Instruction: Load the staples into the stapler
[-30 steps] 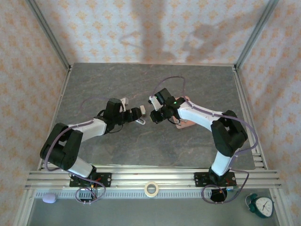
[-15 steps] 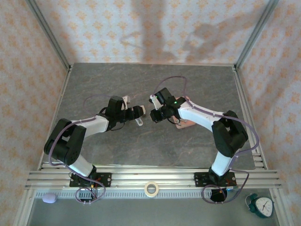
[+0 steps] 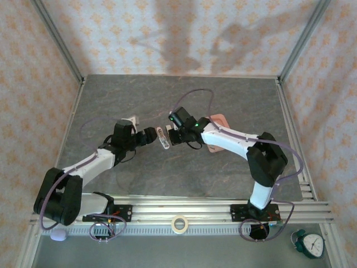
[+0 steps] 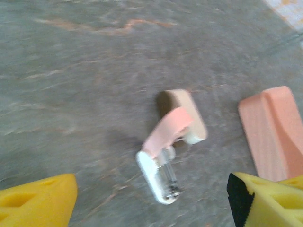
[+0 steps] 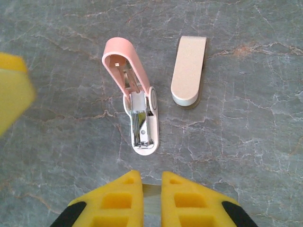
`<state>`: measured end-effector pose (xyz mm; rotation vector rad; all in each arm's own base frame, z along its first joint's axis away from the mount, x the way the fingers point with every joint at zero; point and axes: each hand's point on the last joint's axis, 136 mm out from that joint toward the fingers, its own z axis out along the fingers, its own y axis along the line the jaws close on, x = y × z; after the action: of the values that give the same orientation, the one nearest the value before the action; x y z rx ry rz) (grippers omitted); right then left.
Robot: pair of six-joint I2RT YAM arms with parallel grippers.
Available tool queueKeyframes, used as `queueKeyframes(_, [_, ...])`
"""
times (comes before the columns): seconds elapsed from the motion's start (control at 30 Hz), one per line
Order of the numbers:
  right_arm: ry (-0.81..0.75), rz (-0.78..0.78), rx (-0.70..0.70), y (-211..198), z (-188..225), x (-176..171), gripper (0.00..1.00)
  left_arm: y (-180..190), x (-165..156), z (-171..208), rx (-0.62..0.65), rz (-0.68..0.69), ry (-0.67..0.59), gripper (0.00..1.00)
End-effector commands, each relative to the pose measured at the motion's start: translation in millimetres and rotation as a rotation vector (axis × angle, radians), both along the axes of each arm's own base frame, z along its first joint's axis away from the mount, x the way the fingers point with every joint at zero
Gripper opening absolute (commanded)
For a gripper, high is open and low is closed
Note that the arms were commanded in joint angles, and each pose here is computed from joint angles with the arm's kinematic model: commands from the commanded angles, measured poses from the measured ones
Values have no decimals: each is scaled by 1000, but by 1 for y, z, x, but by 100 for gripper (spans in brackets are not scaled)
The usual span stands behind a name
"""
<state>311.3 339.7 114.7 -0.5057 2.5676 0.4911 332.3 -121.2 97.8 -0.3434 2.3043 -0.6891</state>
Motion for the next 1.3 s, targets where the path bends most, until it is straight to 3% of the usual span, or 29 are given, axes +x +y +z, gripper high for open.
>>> queueKeyframes(0.0, [-46, -114, -3, 6, 2, 14, 12, 27, -17, -18, 70, 72, 46, 85])
queueKeyframes(0.33, [-72, -149, -35, 24, -15, 15, 12, 53, -40, -46, 54, 179, 104, 87])
queueKeyframes(1.27, [-63, -90, -123, 43, -48, 24, 12, 55, -53, -43, 64, 164, 73, 85])
